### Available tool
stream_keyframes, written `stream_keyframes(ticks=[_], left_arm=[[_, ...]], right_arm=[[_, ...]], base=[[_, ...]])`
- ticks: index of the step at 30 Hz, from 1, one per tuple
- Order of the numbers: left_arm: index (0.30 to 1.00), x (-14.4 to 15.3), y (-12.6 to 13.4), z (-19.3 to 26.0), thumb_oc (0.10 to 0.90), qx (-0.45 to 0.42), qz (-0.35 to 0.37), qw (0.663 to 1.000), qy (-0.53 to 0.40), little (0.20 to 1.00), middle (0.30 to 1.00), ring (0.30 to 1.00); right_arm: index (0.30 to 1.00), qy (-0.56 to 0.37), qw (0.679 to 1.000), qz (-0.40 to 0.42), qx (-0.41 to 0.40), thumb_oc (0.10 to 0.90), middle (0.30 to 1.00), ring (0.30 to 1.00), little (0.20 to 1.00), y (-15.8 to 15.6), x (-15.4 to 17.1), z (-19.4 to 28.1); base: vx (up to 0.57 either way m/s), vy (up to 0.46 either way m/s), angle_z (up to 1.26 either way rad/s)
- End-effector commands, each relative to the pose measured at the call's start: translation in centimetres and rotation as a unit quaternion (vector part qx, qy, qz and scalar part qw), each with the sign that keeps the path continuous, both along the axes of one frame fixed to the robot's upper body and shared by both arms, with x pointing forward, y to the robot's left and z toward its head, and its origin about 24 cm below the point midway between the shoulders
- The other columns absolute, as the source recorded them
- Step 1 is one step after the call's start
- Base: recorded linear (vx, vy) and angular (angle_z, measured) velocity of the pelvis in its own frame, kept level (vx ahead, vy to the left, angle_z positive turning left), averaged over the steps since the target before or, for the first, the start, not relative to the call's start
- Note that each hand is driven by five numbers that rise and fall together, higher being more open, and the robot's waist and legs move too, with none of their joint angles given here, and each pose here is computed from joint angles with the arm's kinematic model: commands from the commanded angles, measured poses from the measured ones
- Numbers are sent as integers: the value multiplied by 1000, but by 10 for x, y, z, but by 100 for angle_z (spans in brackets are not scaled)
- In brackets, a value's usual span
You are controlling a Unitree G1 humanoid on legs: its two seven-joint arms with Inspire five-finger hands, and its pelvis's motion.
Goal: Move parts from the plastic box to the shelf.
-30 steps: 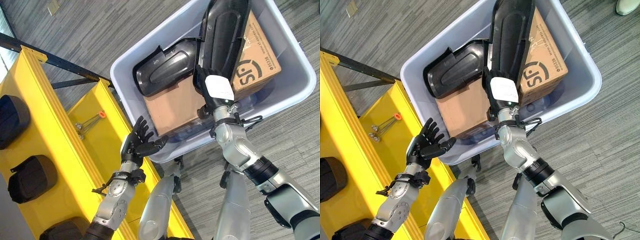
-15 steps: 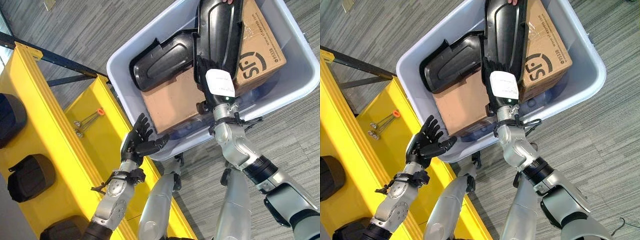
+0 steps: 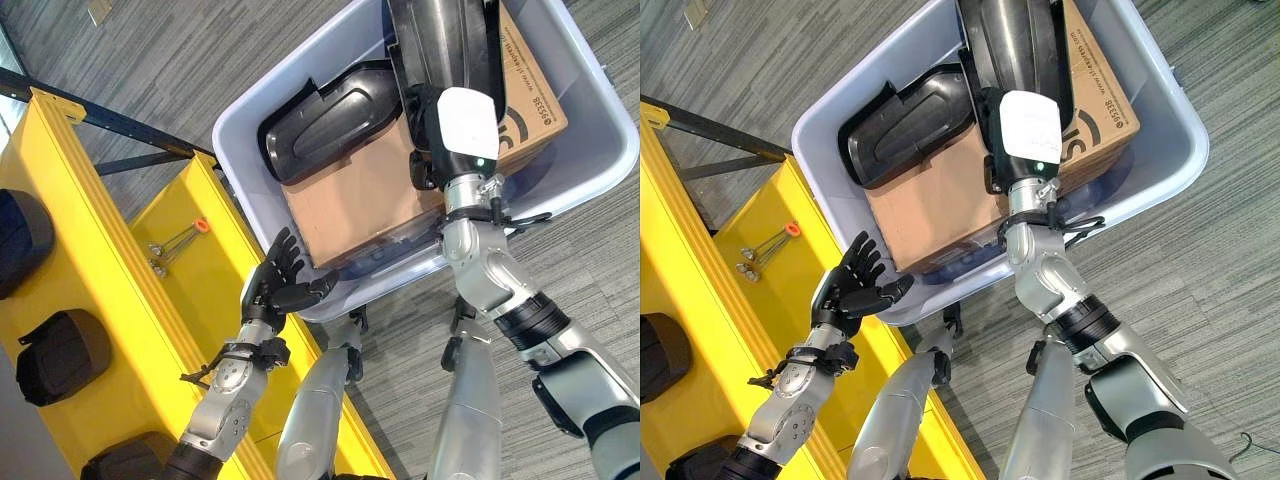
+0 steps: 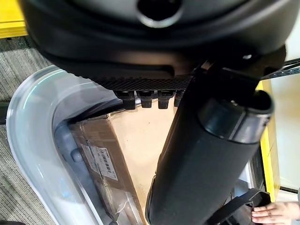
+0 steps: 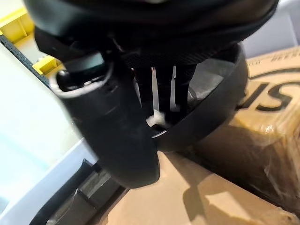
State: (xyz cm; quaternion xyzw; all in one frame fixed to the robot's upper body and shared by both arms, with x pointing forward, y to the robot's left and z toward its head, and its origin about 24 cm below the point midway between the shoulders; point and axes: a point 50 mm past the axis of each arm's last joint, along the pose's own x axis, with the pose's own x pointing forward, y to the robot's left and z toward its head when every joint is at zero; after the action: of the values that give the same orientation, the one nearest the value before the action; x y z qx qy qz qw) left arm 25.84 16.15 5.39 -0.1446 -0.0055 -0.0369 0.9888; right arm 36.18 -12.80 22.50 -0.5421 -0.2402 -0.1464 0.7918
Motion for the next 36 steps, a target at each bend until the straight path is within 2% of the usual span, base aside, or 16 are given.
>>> stream_keyframes(ticks=[1, 25, 26, 27, 28, 29, 30, 31, 32, 36], left_arm=[[1000, -10, -9, 10, 900, -26, -15, 999, -35, 1000, 1000, 1000], [1000, -8, -9, 13, 900, -18, -19, 999, -41, 1000, 1000, 1000], [1000, -8, -9, 13, 900, -17, -19, 999, -41, 1000, 1000, 1000], [1000, -8, -9, 13, 900, -17, -19, 999, -41, 1000, 1000, 1000], [1000, -8, -8, 12, 900, -18, -19, 999, -42, 1000, 1000, 1000], [1000, -8, -8, 12, 900, -17, -19, 999, -43, 1000, 1000, 1000], [1000, -7, -7, 13, 900, -16, -19, 999, -43, 1000, 1000, 1000], [1000, -7, -8, 13, 900, -16, -19, 999, -43, 1000, 1000, 1000], [1000, -7, -9, 15, 900, -12, -21, 999, -43, 1000, 1000, 1000], [1000, -6, -9, 14, 900, -12, -19, 999, -44, 1000, 1000, 1000]], right_arm=[[300, -17, 999, 36, -27, 400, 300, 300, 300, 11, 2, 17], [300, -19, 997, 51, -53, 400, 300, 300, 300, 24, -5, 20], [484, -19, 997, 52, -53, 531, 484, 484, 484, 24, -4, 19], [577, -18, 997, 53, -53, 598, 577, 577, 577, 24, -4, 19], [583, -19, 997, 56, -53, 602, 583, 583, 583, 25, -4, 19], [506, -21, 996, 63, -53, 547, 506, 506, 506, 26, -4, 18], [300, -18, 996, 66, -55, 400, 300, 300, 300, 26, -5, 18], [371, -18, 996, 65, -54, 451, 371, 371, 371, 27, -5, 18], [1000, -23, 997, 61, -45, 900, 1000, 1000, 1000, 27, -5, 18], [1000, -22, 997, 60, -44, 900, 1000, 1000, 1000, 27, -4, 18]], base=[[0, 0, 0], [-1, -1, 0], [0, 0, 0], [-23, -22, 3], [0, 0, 0], [-31, -21, -1], [0, 0, 0], [-40, -27, -3], [-34, -22, -3], [-10, -6, -1]])
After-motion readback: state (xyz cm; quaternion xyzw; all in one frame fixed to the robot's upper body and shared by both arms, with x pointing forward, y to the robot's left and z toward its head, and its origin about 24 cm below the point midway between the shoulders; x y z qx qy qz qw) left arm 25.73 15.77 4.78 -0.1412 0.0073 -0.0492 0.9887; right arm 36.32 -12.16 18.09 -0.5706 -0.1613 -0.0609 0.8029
